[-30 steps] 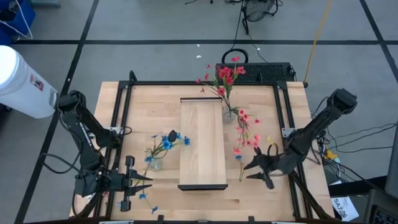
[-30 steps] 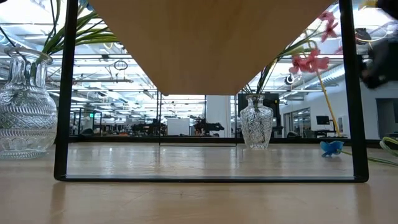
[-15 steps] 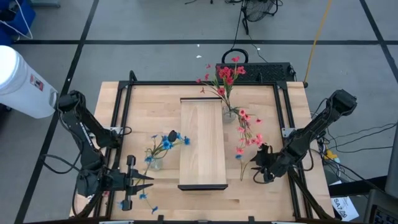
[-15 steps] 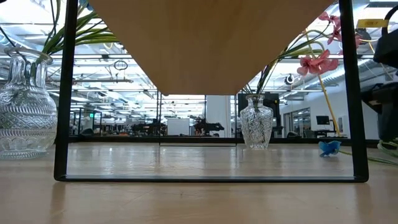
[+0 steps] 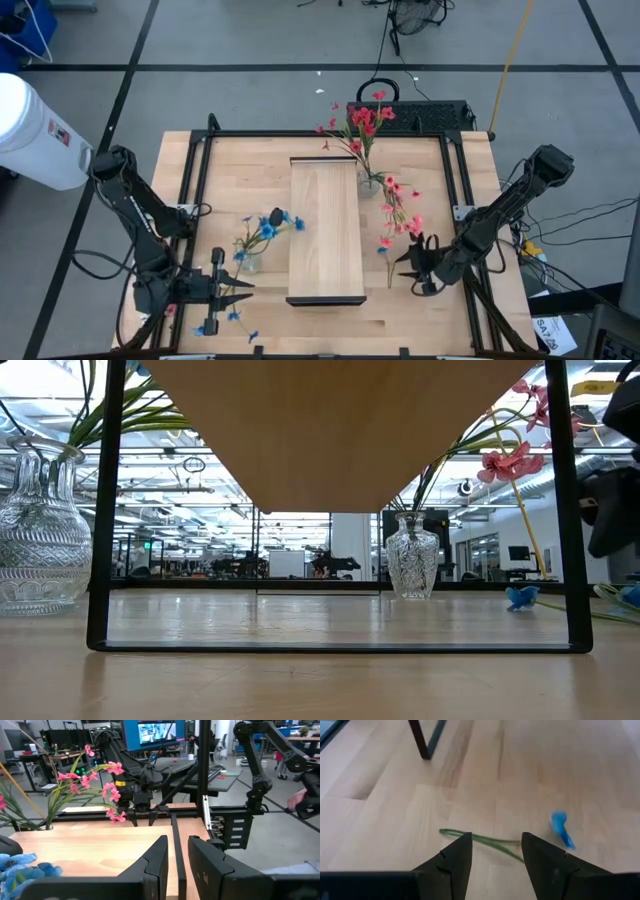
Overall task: Pick and place flowers into a vace then onto a shelf
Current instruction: Put the blue flowers into the left transparent vase
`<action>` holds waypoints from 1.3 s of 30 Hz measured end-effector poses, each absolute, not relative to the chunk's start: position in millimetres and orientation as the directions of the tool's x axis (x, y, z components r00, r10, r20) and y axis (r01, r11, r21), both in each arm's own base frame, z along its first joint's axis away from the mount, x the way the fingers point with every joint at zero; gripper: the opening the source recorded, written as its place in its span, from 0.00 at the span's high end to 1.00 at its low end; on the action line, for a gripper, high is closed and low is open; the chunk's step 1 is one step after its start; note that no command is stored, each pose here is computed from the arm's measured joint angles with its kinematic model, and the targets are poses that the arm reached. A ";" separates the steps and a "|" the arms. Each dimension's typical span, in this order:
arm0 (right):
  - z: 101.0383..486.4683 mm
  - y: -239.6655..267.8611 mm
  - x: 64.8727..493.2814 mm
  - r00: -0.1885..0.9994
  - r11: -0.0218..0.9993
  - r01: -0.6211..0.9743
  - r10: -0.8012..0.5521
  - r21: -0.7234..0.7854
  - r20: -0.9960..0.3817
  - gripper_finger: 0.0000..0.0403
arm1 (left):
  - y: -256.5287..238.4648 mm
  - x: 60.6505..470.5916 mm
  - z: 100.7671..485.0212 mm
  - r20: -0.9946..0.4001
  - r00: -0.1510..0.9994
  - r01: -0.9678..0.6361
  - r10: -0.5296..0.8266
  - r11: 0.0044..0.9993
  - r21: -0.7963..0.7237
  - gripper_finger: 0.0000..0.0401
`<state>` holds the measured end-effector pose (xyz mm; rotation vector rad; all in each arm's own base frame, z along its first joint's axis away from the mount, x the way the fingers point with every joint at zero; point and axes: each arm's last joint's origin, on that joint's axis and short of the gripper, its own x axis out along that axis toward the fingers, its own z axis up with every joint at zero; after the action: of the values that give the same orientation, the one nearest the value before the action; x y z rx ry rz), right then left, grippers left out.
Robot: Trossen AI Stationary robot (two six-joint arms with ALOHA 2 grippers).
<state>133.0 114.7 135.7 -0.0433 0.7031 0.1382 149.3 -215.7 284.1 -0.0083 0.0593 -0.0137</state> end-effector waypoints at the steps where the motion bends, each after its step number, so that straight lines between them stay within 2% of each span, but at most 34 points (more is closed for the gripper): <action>1: 136.1 114.8 133.4 0.759 0.989 -0.150 0.110 -0.007 -0.642 0.59 | -215.7 149.3 284.0 -0.060 0.998 0.013 -0.014 1.000 -0.008 0.80; 4: 135.1 112.2 133.6 0.760 0.987 -0.150 0.075 -0.062 -0.646 0.59 | -215.6 149.3 283.6 -0.062 0.998 0.013 -0.013 1.000 -0.007 0.80; 9: 127.4 101.6 130.4 0.692 0.987 -0.115 0.001 -0.109 -0.721 0.59 | -215.6 149.4 283.5 -0.062 0.998 0.012 -0.013 1.000 -0.016 0.80; 16: 121.9 93.3 130.2 0.617 0.991 -0.099 -0.013 -0.093 -0.787 0.59 | -215.6 149.4 283.1 -0.065 0.998 0.012 -0.012 1.000 -0.007 0.80; 20: 121.6 93.5 134.0 0.629 0.997 -0.056 -0.008 -0.056 -0.777 0.61 | -215.5 149.4 283.0 -0.065 0.998 0.012 -0.012 1.000 -0.008 0.80; 25: 124.0 98.6 138.3 0.654 0.997 -0.077 0.058 0.010 -0.754 0.73 | -215.4 149.3 281.8 -0.073 0.997 0.010 -0.011 1.000 -0.010 0.80; 32: 124.7 102.1 138.7 0.630 0.989 -0.103 0.146 0.103 -0.763 0.97 | -215.4 149.3 281.6 -0.074 0.997 0.010 -0.011 1.000 -0.014 0.80; 39: 126.0 107.1 138.3 0.640 0.981 -0.057 0.180 0.187 -0.747 0.99 | -215.1 149.2 280.3 -0.082 0.997 0.005 -0.007 1.000 -0.017 0.80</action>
<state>138.3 107.1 126.0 0.1511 0.8662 0.1356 149.2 -215.1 280.3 -0.0165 0.0818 -0.0061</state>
